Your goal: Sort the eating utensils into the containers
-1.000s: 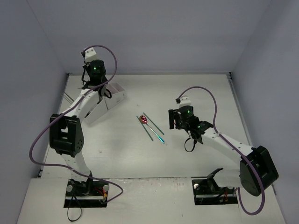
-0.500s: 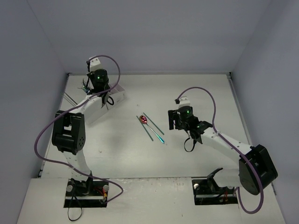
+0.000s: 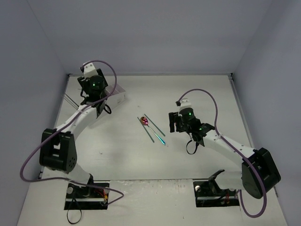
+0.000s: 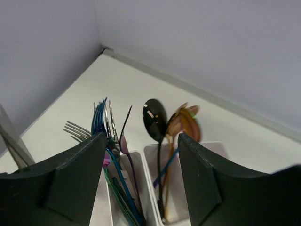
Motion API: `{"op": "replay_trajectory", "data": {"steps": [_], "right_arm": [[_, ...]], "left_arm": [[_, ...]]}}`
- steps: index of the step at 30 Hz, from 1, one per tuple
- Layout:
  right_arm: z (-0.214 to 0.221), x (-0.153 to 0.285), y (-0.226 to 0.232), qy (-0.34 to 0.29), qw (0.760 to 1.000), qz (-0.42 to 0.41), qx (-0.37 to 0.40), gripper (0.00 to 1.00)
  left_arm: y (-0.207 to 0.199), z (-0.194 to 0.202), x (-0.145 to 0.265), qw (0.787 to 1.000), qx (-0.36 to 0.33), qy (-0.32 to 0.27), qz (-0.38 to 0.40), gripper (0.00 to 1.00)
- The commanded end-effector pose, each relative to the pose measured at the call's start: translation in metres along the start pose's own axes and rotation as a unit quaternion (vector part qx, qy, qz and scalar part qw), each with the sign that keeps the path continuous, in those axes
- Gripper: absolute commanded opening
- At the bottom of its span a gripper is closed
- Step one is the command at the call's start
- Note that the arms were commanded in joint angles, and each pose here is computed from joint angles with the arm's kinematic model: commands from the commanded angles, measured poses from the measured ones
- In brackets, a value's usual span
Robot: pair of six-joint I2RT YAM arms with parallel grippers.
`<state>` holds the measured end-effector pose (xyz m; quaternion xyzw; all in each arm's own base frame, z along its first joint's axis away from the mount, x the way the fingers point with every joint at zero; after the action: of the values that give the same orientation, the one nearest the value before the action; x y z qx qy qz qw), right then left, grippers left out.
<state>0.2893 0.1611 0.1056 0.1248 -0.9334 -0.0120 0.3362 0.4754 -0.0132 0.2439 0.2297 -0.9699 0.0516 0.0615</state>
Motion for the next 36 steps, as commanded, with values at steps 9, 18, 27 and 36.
{"op": "replay_trajectory", "data": {"steps": [9, 18, 27, 36], "right_arm": [[-0.020, 0.014, 0.003, -0.032, 0.999, -0.012, -0.028, 0.69], [-0.019, 0.022, -0.002, -0.039, 0.999, -0.003, -0.036, 0.70], [-0.021, 0.037, -0.004, -0.058, 0.997, -0.010, -0.045, 0.69], [-0.020, 0.037, -0.005, -0.058, 0.997, -0.010, -0.044, 0.70]], "left_arm": [[-0.090, 0.040, 0.160, 0.958, 0.099, 0.233, 0.135, 0.64], [-0.154, 0.138, 0.222, 0.909, 0.077, 0.381, 0.146, 0.56], [-0.178, 0.183, 0.230, 0.891, 0.061, 0.433, 0.122, 0.36], [-0.183, 0.209, 0.227, 0.885, 0.052, 0.450, 0.104, 0.29]]}}
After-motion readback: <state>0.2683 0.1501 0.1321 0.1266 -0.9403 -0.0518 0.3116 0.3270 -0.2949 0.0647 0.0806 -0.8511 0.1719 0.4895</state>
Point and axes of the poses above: each gripper's point midway between its finger pads, its own x axis back along the fingers, its own y axis along the line the jaws close on, z = x × y, the point moved 2 cm from there along x, back along the fingers, and after that the axes turned 2 degrees about -x, right-handed, at the moved point
